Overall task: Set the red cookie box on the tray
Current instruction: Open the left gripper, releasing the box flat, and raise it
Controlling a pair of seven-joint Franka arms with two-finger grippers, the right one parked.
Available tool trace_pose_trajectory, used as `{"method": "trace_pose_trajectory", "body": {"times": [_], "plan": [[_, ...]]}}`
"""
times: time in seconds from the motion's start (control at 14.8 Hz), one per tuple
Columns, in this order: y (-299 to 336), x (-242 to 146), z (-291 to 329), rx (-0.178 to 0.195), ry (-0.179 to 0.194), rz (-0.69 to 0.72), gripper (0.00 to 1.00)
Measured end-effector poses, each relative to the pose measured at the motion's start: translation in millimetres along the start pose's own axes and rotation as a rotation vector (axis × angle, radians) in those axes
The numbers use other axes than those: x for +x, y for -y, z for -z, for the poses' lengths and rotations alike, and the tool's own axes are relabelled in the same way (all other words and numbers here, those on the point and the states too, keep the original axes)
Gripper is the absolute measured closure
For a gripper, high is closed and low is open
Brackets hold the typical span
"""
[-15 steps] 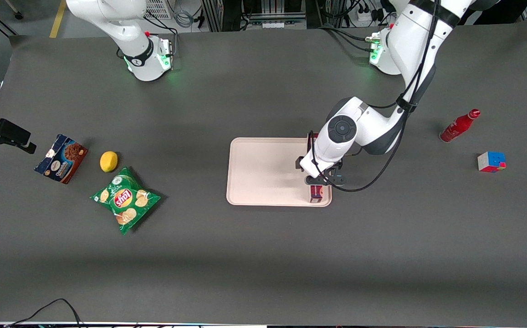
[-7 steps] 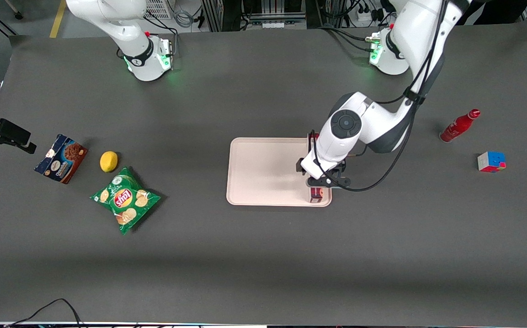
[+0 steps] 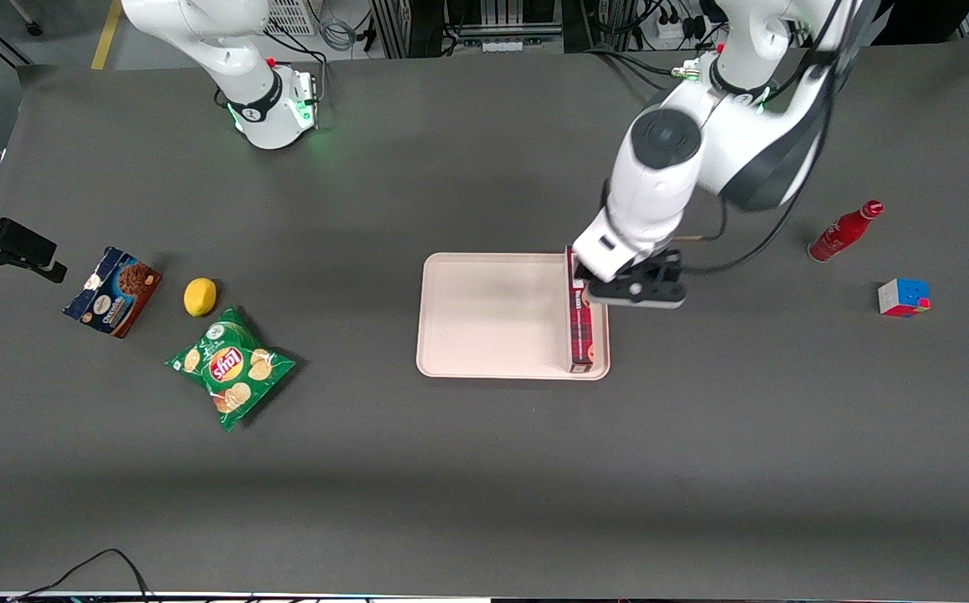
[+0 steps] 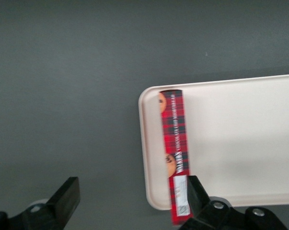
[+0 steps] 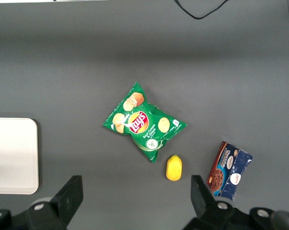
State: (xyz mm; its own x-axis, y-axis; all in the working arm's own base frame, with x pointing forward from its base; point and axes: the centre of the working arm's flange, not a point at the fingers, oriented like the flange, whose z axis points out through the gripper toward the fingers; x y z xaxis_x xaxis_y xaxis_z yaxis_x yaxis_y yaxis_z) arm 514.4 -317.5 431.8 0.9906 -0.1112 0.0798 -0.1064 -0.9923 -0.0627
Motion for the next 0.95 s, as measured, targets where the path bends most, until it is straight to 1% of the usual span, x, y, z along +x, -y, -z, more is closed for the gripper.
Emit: {"method": "trace_pose_trajectory", "body": {"times": [0.14,0.2,0.34,0.41,0.47,0.61,0.68,0.81,0.95], "plan": [[43.0,3.9,42.9,0.036,-0.028,-0.01,0.0],[69.3,7.5,61.3,0.053,-0.031,0.004,0.0],[123.4,15.6,87.1,0.08,-0.013,0.049,0.0],[148.1,20.3,94.3,0.083,-0.002,0.057,0.0],[171.7,24.7,97.4,0.071,0.011,0.071,0.0],[226.0,30.8,95.1,0.015,0.038,0.089,0.0],[252.5,32.2,92.1,-0.002,0.046,0.092,0.0],[288.2,32.8,86.1,-0.012,0.056,0.112,0.0],[299.4,33.2,82.3,-0.014,0.062,0.128,0.0]]}}
